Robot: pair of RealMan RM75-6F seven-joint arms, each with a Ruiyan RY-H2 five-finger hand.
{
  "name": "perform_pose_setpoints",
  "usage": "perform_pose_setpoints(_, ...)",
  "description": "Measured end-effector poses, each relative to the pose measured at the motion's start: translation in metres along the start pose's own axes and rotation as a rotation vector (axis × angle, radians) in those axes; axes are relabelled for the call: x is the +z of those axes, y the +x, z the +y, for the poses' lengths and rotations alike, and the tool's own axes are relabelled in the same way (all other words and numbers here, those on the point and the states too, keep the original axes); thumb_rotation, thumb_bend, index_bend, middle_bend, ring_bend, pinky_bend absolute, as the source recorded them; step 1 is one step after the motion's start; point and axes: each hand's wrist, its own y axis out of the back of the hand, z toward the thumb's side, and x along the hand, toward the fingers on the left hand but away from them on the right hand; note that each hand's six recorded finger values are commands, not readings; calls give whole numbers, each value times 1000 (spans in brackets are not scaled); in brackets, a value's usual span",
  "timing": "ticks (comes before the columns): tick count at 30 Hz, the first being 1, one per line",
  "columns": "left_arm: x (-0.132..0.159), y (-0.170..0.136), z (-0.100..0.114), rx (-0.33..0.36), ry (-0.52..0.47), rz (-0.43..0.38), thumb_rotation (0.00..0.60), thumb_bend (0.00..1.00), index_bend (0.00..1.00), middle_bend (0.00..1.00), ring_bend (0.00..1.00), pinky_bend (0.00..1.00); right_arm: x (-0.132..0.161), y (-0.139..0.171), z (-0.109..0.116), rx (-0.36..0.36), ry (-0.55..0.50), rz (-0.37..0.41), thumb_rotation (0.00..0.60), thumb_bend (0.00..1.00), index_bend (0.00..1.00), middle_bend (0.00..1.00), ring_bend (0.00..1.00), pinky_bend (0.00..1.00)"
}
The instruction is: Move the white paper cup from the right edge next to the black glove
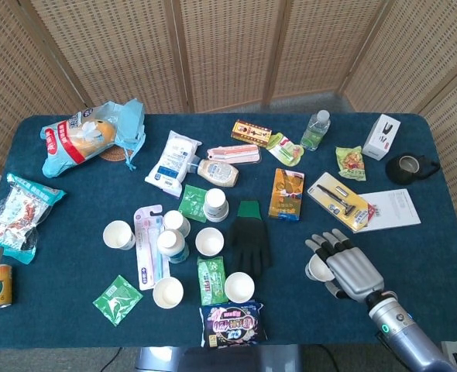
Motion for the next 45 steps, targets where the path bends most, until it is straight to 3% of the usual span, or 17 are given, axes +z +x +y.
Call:
perform_pose_setpoints(11,-2,-1,-2,-1,-11,-1,600,420,0,59,62,15,8,-5,-16,87,55,-20,592,397,0,0,0,27)
perform_pose_setpoints(23,-6,-2,-4,0,-14,10,600,420,0,60,62,15,7,-16,-23,113,62,-31,597,398,0,0,0,46)
perform_pose_setpoints(29,-9,-3,-5,3,-17,22,600,420,0,59,62,15,4,-26,-25,102,42,-36,600,412,23,0,0,238)
perform_pose_setpoints(34,-11,-5,-4,8,-16,33,600,420,0,59,62,16,2,-34,-25,83,18,-31,600,445,246,104,64,473)
perform_pose_setpoints(39,-11,-6,-3,10,-14,33,600,420,0,59,62,15,-2,-39,-25,69,-7,-27,600,451,319,160,127,536)
perform_pose_setpoints(45,-9,-5,-3,11,-12,29,600,419,0,59,62,15,-4,-41,-21,52,-43,-20,600,445,321,164,135,539)
